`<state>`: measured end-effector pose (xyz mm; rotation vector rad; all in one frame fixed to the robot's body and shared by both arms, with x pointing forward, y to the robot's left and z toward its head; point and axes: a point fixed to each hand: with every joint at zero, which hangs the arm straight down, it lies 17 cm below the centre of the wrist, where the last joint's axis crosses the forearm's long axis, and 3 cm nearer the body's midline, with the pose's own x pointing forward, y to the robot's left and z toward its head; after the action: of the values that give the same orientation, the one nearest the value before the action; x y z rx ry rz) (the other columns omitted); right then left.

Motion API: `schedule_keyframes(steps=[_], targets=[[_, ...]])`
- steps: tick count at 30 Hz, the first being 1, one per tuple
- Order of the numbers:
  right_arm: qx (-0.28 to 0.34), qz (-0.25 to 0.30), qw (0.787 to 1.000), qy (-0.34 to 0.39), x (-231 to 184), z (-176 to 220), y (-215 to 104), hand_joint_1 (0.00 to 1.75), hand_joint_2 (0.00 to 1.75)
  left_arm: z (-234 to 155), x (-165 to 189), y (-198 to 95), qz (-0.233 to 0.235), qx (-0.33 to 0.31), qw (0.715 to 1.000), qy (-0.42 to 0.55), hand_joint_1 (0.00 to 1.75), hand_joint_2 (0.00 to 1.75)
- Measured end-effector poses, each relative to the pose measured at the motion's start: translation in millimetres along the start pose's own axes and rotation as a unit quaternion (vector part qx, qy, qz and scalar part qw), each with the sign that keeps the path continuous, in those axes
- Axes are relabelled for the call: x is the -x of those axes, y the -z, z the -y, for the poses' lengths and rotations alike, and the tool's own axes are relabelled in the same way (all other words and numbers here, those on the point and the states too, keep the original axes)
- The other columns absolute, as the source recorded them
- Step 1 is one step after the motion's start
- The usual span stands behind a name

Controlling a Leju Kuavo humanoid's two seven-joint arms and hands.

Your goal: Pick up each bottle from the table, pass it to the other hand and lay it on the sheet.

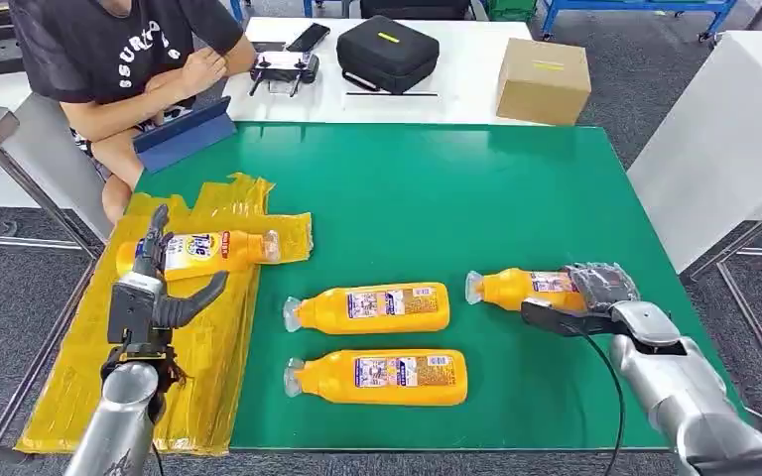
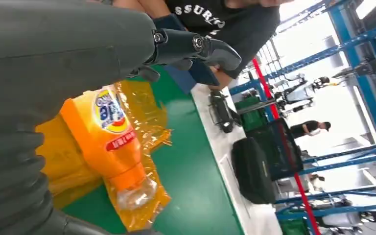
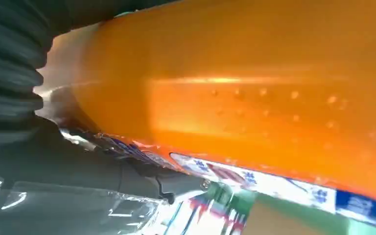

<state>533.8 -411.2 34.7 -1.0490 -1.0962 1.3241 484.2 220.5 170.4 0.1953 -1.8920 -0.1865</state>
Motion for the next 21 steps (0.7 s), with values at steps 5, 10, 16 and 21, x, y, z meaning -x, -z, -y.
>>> schedule_keyframes(steps=[5,10,16,21], targets=[[0.097,-0.005,0.994,0.057,-34.6,36.7,-7.7,1.75,1.75,1.5,0.8,-9.8,-0.005,-0.001,1.0,0.002,0.0,1.75],[0.194,-0.002,0.974,0.118,-55.9,87.8,-20.8,1.75,1.75,1.1,-1.7,-11.1,-0.008,-0.005,1.0,0.006,0.0,1.75],[0.303,-0.003,0.937,0.175,-65.5,145.3,-45.5,1.75,1.75,0.2,-3.8,-10.6,-0.009,-0.012,1.0,0.009,0.0,1.75],[0.363,0.004,0.907,0.213,-72.1,173.2,-65.4,1.75,1.75,0.3,-5.2,-13.2,-0.008,-0.016,1.0,0.01,0.0,1.75]])
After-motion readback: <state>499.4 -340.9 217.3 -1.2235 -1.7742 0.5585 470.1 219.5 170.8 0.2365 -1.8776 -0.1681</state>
